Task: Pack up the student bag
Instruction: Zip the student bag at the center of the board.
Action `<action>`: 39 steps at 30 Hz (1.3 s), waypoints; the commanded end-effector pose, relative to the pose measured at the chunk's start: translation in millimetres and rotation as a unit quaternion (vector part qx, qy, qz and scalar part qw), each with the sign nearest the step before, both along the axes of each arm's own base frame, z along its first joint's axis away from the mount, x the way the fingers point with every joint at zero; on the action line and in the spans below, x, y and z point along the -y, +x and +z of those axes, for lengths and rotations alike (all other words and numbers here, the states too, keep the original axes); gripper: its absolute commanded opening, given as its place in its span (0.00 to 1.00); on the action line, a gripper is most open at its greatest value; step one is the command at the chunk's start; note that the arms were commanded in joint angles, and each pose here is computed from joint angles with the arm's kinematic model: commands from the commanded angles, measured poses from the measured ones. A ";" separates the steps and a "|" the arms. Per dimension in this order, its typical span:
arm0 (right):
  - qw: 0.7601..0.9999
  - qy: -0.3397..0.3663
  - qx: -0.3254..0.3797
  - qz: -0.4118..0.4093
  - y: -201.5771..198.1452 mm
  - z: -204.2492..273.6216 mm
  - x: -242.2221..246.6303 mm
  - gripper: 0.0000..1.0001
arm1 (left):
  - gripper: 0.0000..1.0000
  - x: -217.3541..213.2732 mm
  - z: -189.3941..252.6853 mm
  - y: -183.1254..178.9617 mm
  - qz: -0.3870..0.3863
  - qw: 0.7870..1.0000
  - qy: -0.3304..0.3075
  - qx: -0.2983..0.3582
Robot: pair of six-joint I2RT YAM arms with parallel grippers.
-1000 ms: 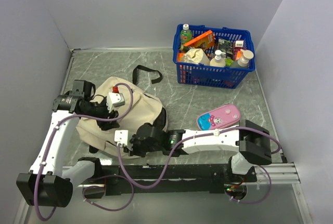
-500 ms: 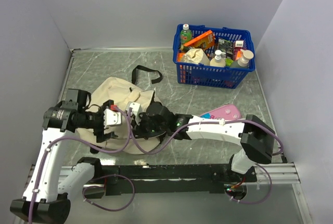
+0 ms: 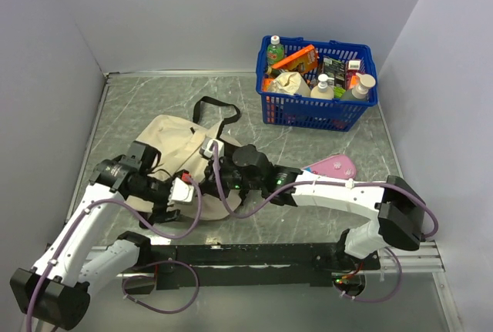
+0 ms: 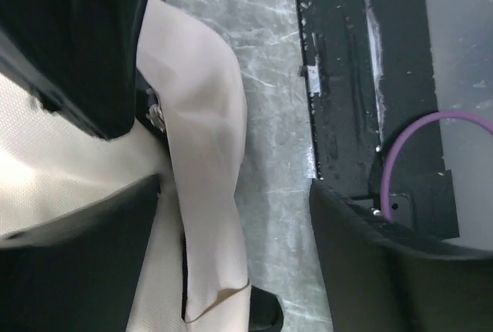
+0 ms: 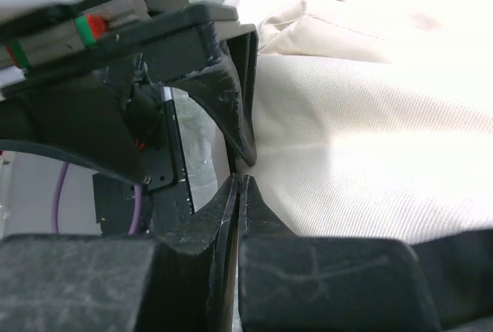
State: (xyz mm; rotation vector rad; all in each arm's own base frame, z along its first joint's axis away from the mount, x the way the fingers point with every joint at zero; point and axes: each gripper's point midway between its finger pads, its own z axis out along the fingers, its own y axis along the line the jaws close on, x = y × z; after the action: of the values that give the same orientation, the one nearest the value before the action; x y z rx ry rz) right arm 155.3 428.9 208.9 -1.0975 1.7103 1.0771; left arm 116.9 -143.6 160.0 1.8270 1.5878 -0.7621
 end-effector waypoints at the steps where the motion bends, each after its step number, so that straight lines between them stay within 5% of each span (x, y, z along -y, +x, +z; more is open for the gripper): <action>1: 0.994 0.106 0.028 -0.012 6.1 69.2 0.7 0.00 | 0.70 4.4 -2.2 29.7 0.034 0.998 -0.001 0.056; 3: 0.994 0.106 0.024 0.000 2.4 69.0 -1.3 0.00 | 0.56 2.4 -6.3 37.4 0.046 0.997 0.005 0.070; 8: 0.995 0.102 0.006 0.016 -5.1 62.7 -2.4 0.00 | 0.46 6.5 -1.5 53.2 0.077 0.992 -0.016 0.101; 11: 0.995 0.097 -0.004 0.019 -8.2 56.1 -0.6 0.00 | 0.31 8.8 -9.9 46.5 0.067 0.994 -0.016 0.082; 12: 0.995 0.095 -0.005 0.018 -8.4 54.6 0.1 0.00 | 0.14 9.8 -13.3 42.1 0.059 0.996 -0.013 0.072; 14: 0.996 0.092 -0.003 0.010 -6.3 53.0 2.5 0.00 | 0.01 9.8 -19.0 34.1 0.048 0.997 -0.009 0.055; 31: 0.987 -0.014 -0.015 -0.161 48.2 -18.4 91.2 0.00 | 0.01 -26.9 -43.0 2.9 -0.018 0.994 0.104 0.025; 39: 0.960 -0.034 0.014 -0.276 121.6 -30.1 134.0 0.00 | 0.01 -44.5 -48.5 -8.5 -0.046 0.988 0.145 0.036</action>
State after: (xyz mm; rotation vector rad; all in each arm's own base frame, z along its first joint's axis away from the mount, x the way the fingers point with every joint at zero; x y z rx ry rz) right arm 211.9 329.8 165.9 -0.7899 1.9330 0.8646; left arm 130.8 -134.3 126.7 1.9748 1.5325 -0.5849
